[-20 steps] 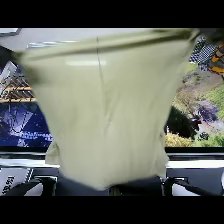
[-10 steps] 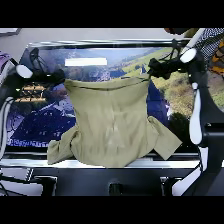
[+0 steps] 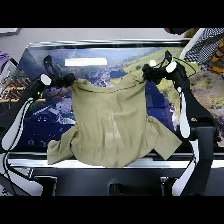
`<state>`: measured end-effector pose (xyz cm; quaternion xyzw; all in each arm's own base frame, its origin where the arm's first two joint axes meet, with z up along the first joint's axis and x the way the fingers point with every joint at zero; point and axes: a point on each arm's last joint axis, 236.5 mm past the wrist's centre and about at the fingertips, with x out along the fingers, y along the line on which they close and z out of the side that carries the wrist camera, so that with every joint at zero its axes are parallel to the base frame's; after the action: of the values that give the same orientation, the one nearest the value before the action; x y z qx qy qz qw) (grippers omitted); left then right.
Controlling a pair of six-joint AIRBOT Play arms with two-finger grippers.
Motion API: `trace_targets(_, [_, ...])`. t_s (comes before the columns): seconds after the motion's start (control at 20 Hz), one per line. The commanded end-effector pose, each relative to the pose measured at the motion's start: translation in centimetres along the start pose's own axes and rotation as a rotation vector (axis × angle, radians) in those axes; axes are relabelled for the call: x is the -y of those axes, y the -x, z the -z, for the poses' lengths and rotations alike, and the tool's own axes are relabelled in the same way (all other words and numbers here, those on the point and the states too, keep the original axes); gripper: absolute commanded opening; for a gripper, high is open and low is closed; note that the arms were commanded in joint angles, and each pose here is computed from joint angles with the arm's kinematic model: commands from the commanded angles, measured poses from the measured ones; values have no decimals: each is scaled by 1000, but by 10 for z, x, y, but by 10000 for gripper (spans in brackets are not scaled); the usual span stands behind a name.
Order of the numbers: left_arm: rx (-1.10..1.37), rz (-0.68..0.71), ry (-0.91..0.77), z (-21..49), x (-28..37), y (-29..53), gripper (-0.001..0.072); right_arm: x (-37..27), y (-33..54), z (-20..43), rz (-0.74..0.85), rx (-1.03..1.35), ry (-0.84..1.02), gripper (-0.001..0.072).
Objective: Fold the clothes and pants, and hang the long-sleeved shirts on hangers.
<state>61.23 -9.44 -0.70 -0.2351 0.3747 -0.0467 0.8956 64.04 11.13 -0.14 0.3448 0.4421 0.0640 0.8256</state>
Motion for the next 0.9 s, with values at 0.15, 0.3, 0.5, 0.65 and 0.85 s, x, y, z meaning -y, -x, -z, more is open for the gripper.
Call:
trace_targets(0.15, [370, 82, 44, -75, 32, 9, 16, -30, 2, -38, -134, 163, -40, 32])
trace_targets(0.3, [460, 100, 40, -92, 41, 17, 16, -46, 12, -56, -198, 238, -33, 32])
trace_targets(0.5, [450, 87, 46, -90, 32, 12, 16, -51, 20, -75, -213, 320, -38, 33])
trace_targets(0.65, [360, 87, 122, -71, 26, 1, 218, -48, 14, -64, -205, 275, -36, 128])
trace_targets(0.85, [157, 56, 155, -39, 13, 7, 340, -47, 22, -51, -202, 192, -56, 460])
